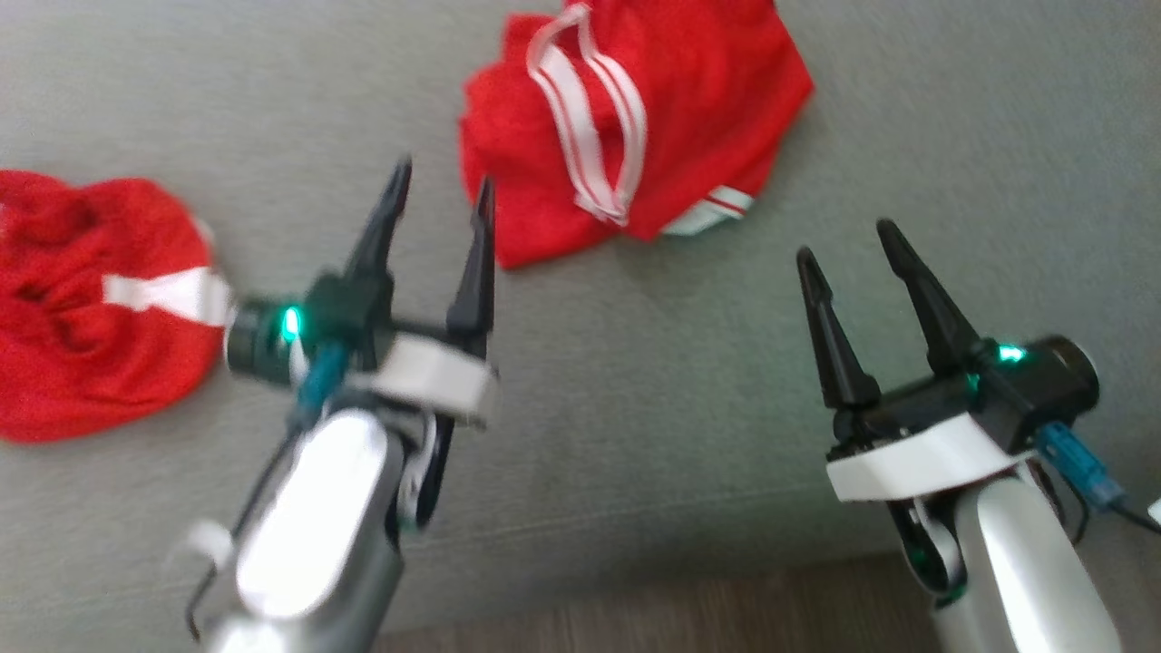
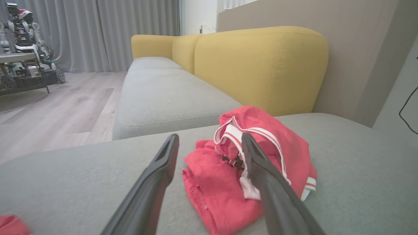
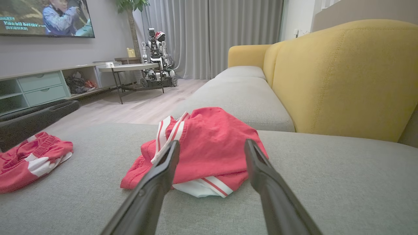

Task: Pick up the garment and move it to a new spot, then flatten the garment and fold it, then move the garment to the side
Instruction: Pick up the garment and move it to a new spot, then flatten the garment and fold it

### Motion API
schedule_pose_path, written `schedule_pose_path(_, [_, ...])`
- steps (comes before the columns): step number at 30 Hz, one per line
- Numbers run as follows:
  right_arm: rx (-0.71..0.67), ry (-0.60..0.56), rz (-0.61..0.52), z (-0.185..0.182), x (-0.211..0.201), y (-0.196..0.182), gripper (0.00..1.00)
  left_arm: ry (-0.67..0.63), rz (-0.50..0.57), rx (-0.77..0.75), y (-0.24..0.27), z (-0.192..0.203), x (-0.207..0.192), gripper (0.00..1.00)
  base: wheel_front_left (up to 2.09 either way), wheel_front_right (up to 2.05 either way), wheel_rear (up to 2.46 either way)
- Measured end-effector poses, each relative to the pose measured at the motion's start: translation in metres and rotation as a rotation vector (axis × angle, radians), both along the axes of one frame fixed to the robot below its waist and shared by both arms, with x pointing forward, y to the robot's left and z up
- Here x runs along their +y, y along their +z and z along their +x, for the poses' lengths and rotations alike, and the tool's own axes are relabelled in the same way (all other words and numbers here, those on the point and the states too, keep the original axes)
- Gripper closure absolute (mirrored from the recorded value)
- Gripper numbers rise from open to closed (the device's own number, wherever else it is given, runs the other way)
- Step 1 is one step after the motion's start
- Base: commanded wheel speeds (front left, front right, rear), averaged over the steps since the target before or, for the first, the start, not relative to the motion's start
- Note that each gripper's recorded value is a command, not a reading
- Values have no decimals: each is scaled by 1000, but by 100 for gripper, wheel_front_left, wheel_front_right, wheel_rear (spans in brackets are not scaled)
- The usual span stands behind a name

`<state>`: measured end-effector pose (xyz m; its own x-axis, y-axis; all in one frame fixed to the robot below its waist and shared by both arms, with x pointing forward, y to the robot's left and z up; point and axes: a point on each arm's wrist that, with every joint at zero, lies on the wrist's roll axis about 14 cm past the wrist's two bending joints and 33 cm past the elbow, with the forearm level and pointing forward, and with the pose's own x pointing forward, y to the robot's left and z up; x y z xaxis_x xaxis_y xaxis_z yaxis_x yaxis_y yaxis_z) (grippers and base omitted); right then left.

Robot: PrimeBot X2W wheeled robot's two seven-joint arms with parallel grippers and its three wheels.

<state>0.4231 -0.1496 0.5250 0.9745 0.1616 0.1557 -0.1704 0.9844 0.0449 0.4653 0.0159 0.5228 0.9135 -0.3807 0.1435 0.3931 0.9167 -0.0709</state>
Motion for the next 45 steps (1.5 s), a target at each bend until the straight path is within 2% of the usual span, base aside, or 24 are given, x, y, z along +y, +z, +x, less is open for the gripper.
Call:
schedule_pose_path(10, [-35,61,-3,-17,23,14,0,251,17,-78,28,-62,76,0,0,0,0])
schedule_pose_path(15, [-33,30,-10,-31,13,14,0,363,66,-126,38,-100,105,0,0,0,0])
schedule_pose_path(23, [3,5,-14,-56,4,3,0,401,96,-35,8,-135,115,0,0,0,0])
schedule_pose_path(45, [3,5,-17,-59,5,3,0,386,121,-20,1,-137,106,0,0,0,0])
